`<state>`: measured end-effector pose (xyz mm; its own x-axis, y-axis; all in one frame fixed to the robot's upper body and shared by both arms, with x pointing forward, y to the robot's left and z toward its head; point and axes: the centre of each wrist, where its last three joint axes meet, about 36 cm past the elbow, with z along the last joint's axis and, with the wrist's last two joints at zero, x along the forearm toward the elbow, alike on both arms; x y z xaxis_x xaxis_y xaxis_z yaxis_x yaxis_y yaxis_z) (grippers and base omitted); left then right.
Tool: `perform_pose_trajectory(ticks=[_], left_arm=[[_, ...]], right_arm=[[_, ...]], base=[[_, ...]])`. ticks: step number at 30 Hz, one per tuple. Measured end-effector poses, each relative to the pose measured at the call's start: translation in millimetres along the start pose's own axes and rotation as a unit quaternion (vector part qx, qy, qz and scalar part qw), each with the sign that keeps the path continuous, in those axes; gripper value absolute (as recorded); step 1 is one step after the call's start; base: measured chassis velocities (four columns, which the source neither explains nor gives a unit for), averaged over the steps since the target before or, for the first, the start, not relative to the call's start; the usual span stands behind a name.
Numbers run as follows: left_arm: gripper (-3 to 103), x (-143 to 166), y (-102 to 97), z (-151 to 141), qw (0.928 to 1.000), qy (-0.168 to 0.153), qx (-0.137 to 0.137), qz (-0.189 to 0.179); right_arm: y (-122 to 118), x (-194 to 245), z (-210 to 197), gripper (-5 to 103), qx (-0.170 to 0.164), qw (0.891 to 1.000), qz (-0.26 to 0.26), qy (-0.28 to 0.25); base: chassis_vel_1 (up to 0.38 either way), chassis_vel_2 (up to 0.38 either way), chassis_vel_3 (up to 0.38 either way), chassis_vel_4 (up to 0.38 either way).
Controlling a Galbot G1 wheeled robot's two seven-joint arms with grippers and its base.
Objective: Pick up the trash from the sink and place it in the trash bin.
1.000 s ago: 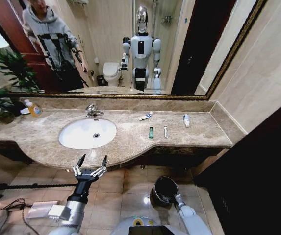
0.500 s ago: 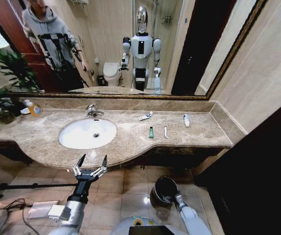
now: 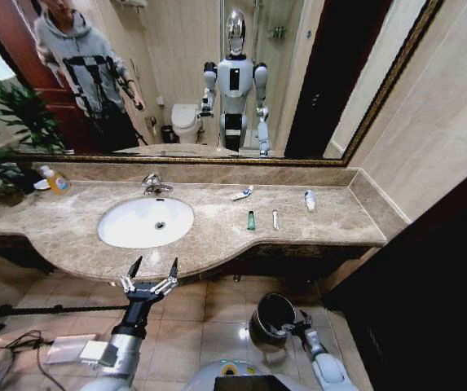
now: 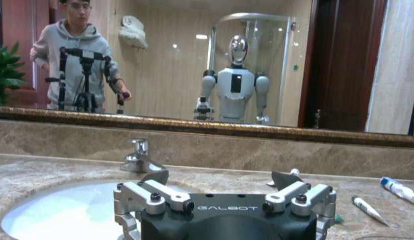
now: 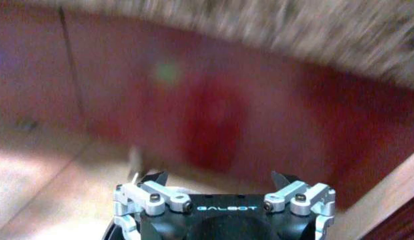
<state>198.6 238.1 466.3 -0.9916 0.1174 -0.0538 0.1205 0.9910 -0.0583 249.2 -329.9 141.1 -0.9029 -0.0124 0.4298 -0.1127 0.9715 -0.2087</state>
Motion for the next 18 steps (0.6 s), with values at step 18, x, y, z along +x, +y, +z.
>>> perform_pose_trajectory(ticks=[18], left_arm=[[100,0.0,0.0,0.0,1.0000,0.000,0.000,0.000]], right_arm=[[13.3,106.6,-94.5,100,-0.060,0.985,0.052,-0.152]], base=[[0.000,0.000,0.000,0.000]])
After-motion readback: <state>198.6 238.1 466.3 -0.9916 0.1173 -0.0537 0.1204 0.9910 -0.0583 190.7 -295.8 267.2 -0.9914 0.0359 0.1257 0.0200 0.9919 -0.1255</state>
